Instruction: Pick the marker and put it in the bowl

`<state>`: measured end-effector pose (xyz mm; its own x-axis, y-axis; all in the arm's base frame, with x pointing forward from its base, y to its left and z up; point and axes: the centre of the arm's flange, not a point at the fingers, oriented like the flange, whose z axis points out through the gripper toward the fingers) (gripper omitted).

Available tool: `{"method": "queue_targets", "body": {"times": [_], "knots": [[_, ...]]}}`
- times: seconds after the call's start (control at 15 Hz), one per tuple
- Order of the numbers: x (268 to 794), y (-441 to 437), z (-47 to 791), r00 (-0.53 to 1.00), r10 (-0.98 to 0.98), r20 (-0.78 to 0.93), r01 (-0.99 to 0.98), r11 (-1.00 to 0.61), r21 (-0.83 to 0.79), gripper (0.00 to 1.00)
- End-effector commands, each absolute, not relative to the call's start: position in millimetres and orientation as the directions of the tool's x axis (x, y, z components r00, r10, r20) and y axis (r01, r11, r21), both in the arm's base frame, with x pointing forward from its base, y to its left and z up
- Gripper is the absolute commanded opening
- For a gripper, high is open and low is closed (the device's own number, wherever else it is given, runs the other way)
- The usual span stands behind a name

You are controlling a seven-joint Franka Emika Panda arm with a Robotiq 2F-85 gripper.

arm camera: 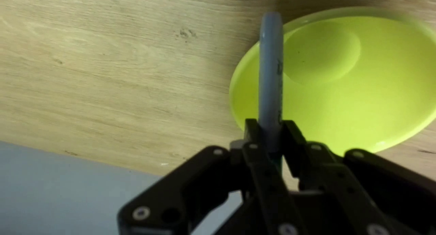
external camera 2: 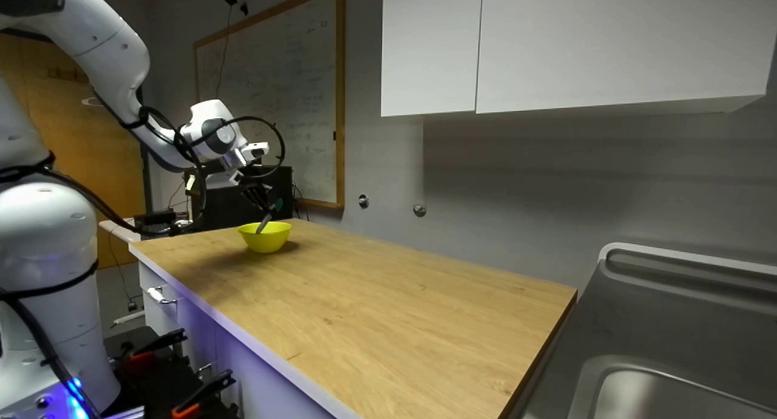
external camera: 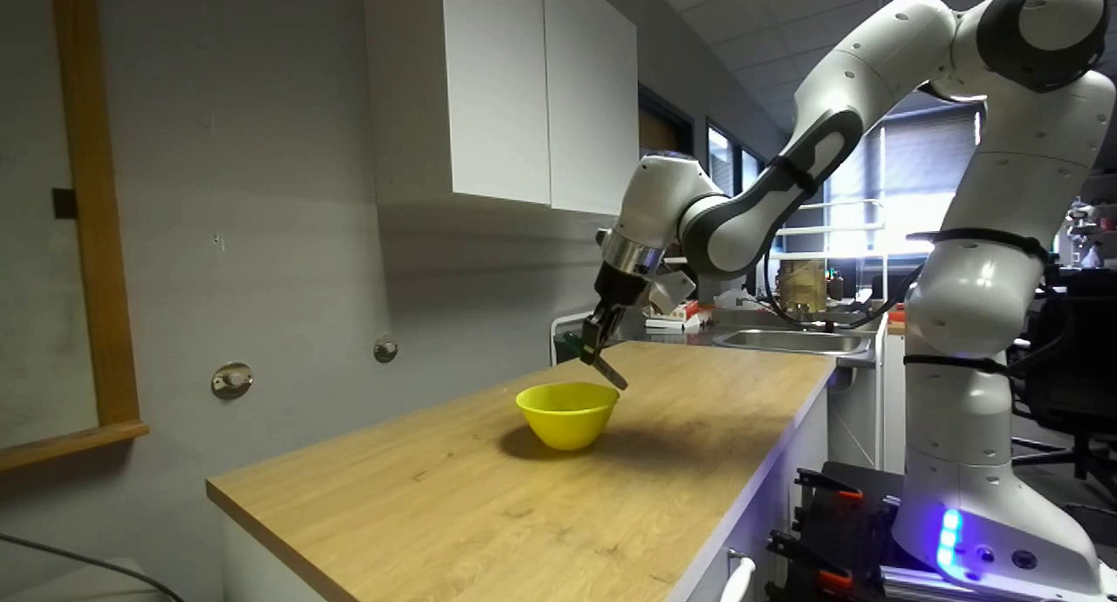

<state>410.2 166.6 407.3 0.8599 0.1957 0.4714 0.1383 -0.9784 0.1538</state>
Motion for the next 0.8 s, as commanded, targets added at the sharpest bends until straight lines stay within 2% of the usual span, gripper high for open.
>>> {"method": "queue_targets", "body": {"times": [0.0, 0.73], "knots": [[412, 178, 422, 0.826, 0.26, 0.501, 0.174, -0.962, 0.212, 0.1], [476, 224, 439, 0.812, 0.28, 0.511, 0.233, -0.96, 0.156, 0.09]]}}
